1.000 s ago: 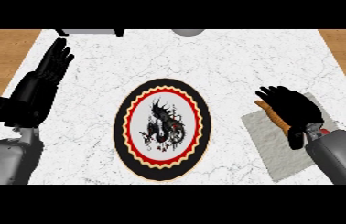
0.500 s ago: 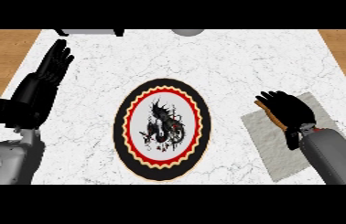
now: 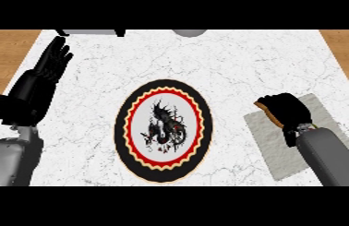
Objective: Pick the croissant from the placemat and place it in the plate
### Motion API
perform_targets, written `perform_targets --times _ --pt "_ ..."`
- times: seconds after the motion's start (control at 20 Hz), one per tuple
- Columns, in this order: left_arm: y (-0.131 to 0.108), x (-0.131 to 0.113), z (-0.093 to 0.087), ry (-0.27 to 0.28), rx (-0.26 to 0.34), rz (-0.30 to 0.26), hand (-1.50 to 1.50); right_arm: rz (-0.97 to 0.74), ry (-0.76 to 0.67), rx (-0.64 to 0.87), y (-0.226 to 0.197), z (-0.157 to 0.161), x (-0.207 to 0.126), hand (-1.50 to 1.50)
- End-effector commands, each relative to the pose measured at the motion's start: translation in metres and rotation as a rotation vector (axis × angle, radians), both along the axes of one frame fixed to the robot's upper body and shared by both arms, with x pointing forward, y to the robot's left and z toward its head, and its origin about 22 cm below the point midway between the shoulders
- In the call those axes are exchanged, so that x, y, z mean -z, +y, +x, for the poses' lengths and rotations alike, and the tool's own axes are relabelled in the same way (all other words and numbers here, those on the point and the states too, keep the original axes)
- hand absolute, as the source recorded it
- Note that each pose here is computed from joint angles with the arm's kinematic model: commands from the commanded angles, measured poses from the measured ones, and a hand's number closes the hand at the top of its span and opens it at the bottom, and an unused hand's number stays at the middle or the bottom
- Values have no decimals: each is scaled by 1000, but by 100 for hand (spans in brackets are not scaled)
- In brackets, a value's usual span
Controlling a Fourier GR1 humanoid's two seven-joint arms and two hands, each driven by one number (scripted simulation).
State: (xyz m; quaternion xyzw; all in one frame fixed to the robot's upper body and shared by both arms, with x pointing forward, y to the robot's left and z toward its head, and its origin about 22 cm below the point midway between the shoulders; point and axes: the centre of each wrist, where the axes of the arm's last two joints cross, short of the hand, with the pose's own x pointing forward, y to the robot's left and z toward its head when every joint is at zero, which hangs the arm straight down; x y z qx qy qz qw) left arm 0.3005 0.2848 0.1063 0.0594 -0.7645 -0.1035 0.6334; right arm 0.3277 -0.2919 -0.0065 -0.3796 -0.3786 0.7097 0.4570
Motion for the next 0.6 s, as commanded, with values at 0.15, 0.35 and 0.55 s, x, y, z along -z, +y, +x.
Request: perform_targets --times 0.15,0.35,0.55 --pt "19 8 -14 30 -102 5 0 86 -58 491 -10 -47 43 150" --pt "41 16 -22 68 -202 16 0 98 -13 899 -47 -91 68 150" --pt "55 15 -29 73 -245 30 0 130 -159 1037 -27 -115 69 150"
